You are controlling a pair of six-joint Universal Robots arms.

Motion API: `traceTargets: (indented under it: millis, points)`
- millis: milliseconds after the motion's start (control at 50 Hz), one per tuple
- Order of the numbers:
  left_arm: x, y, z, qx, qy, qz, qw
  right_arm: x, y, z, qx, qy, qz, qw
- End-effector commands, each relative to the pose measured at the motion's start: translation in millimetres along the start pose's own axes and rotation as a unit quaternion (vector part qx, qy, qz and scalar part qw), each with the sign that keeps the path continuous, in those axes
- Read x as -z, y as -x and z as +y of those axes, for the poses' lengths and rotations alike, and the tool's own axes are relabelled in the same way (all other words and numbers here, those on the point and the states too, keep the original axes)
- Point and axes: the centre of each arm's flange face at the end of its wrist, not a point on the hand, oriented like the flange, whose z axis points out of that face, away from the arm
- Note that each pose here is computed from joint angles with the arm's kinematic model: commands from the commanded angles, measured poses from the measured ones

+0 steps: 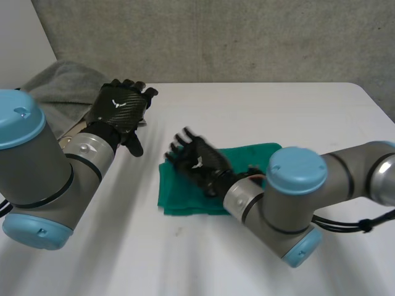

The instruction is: Fold the laundry.

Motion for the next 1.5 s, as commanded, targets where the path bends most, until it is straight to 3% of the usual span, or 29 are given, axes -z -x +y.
traceTargets:
  millis: [20, 60, 160, 300, 420, 520, 640, 780, 860, 920, 1060, 1180, 1320, 1500]
  points:
    - [-2, 0, -1, -0.001, -0.011, -0.003, 1.000, 30, -66, 12, -0.170, 0.077, 0.114, 0.976]
    - [-3, -1, -1, -0.001, -0.012, -0.002, 1.000, 43, -73, 16, -0.213, 0.108, 0.112, 0.965]
    - [-3, -1, 0, 0.002, -0.010, -0.002, 1.000, 69, -71, 51, -0.246, 0.213, 0.094, 0.941]
    - [-5, -4, 8, 0.005, 0.001, 0.003, 1.000, 93, -78, 98, -0.178, 0.283, 0.102, 0.937]
    - [-5, -4, 8, 0.005, 0.002, 0.002, 1.000, 82, -103, 104, -0.099, 0.246, 0.178, 0.947]
    - [-5, -5, 8, 0.005, 0.001, 0.003, 1.000, 65, -106, 76, -0.060, 0.187, 0.202, 0.959]
    - [-4, -4, 7, 0.006, 0.000, 0.002, 1.000, 31, -53, -2, -0.034, 0.040, 0.114, 0.992]
    - [-4, 0, 10, 0.007, 0.006, -0.005, 1.000, 22, 28, -13, -0.049, -0.039, -0.059, 0.996]
    - [-4, 3, 13, 0.008, 0.010, -0.008, 1.000, 15, 30, -5, -0.062, -0.015, -0.062, 0.996]
    - [-4, 2, 11, 0.010, 0.007, -0.007, 1.000, 12, 11, -2, -0.090, 0.029, -0.012, 0.995]
    - [-11, 1, -1, 0.051, -0.016, -0.007, 0.999, 21, -36, -3, -0.218, 0.052, 0.083, 0.971]
    - [-22, -30, -6, 0.134, -0.025, 0.037, 0.990, 38, -78, 2, -0.363, 0.063, 0.126, 0.921]
    - [-39, -81, 13, 0.169, 0.001, 0.116, 0.979, 44, -97, 34, -0.398, 0.141, 0.143, 0.895]
    - [-42, -106, 59, 0.157, 0.117, 0.128, 0.972, 28, -78, 60, -0.415, 0.178, 0.102, 0.886]
